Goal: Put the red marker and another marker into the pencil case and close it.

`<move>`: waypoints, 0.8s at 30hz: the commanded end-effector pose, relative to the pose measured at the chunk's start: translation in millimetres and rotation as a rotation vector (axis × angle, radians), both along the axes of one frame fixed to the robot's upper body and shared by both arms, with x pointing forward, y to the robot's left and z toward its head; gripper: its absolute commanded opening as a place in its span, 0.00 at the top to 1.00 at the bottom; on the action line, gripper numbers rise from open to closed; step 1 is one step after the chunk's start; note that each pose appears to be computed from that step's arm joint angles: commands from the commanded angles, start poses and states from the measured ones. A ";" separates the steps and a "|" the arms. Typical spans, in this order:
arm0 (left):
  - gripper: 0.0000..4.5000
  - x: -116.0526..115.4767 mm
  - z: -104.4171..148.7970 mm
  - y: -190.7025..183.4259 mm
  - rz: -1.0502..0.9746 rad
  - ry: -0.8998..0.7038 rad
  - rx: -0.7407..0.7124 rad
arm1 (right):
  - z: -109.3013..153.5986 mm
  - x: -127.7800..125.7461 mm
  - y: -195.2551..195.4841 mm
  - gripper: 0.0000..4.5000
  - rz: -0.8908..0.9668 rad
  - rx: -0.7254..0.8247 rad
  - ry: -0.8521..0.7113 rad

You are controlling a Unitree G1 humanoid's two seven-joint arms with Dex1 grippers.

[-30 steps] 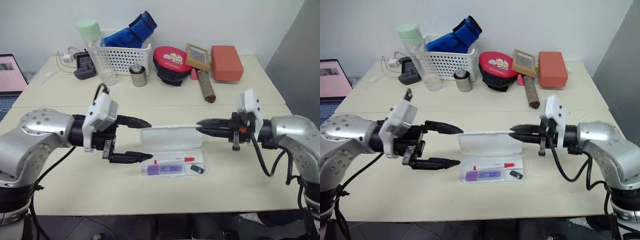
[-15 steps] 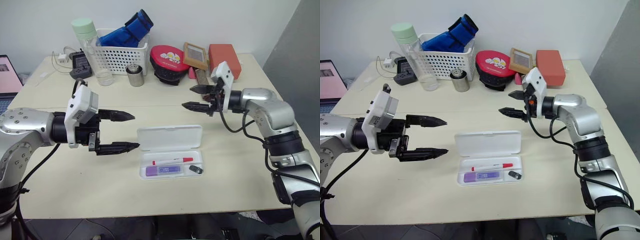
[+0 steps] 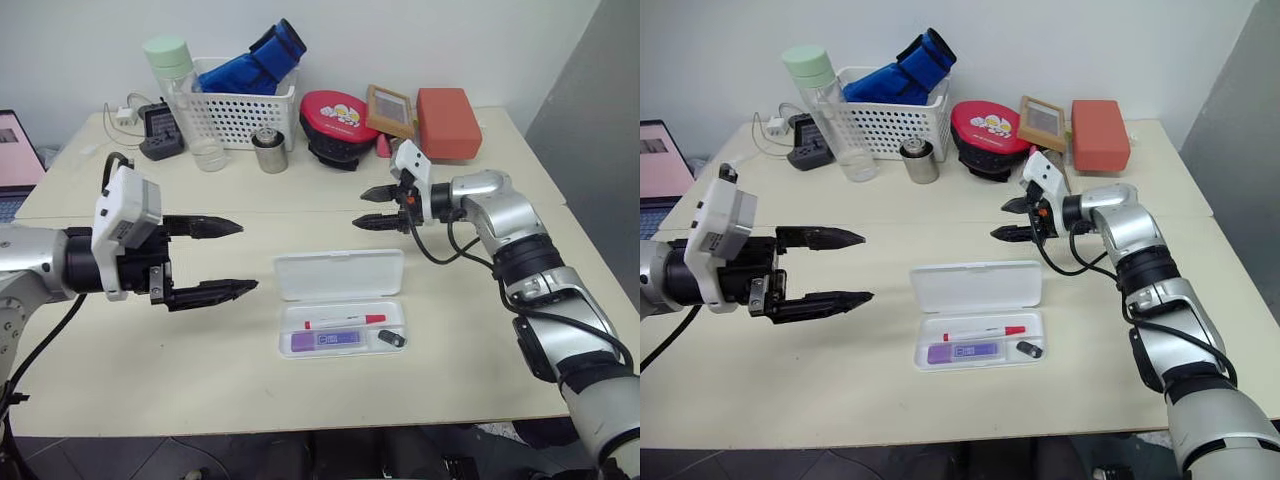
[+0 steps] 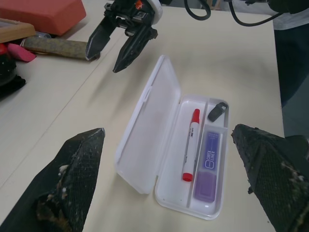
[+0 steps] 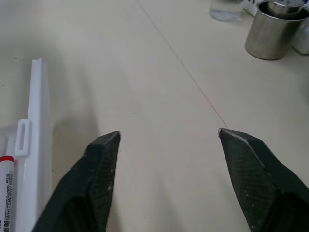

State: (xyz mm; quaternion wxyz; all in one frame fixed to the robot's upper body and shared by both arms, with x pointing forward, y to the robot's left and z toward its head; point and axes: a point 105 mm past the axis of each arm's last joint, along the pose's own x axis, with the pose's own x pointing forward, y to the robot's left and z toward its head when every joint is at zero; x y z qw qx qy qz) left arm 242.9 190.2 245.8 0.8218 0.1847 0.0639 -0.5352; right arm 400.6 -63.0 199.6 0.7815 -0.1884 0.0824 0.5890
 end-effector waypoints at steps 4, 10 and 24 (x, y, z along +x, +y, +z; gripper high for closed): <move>0.00 -5.4 10.4 -1.0 0.008 -0.051 0.011 | 0.3 -7.0 11.7 0.65 0.113 -0.091 -0.014; 0.00 -6.9 9.8 0.8 0.018 -0.050 0.011 | -12.8 -15.7 11.5 0.94 0.172 -0.170 0.009; 0.00 -5.9 8.8 -0.9 0.020 -0.056 0.012 | -12.7 -47.4 20.5 1.00 0.321 -0.198 0.012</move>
